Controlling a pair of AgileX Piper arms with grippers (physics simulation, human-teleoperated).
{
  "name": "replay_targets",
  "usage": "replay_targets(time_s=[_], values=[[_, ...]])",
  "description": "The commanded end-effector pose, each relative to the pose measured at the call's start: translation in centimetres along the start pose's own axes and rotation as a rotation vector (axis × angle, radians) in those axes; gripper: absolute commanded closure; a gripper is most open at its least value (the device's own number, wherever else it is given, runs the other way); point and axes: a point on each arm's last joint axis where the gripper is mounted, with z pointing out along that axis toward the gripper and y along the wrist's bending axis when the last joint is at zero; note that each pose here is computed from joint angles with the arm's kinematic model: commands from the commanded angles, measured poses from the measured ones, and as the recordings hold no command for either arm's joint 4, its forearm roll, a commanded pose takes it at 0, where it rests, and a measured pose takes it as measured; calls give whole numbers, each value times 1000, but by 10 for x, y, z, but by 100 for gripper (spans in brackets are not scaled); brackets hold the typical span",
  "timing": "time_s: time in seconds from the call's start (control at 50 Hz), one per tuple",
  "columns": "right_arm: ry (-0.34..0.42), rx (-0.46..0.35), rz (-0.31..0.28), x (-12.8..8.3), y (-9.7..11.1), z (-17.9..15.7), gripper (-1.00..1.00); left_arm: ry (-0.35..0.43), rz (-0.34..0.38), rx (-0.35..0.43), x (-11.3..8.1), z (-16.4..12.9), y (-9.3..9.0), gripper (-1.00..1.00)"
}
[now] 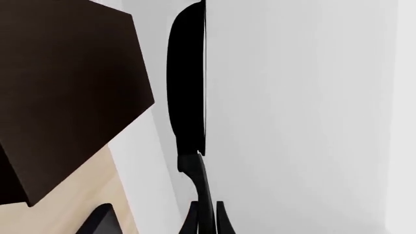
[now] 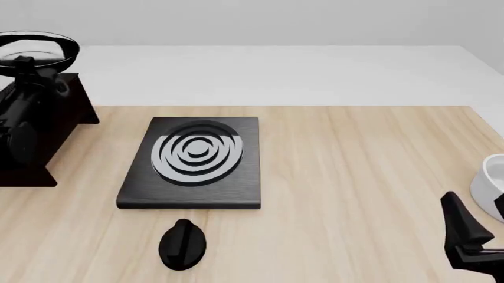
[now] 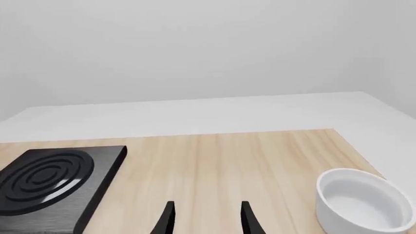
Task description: Put the frying pan on top of the cabinet.
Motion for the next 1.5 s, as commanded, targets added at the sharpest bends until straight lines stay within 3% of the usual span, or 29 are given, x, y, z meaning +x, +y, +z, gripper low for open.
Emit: replay_targets(time_s=[0.02, 0.28, 0.88, 1.12, 1.5], values=[[0, 0, 0, -1, 0, 1, -100, -8, 16, 45, -5, 3, -8, 100], [2, -1, -1, -1, 0, 2, -100, -1, -13, 30, -2, 7, 0, 100], [6, -4, -10, 3, 0, 1, -100, -45, -47, 18, -16, 9, 13, 100], [5, -7, -16, 2, 0, 2, -100, -43, -81, -9, -14, 12, 31, 100], [7, -8, -18, 2, 0, 3, -100, -60, -90, -25, -19, 12, 42, 100]])
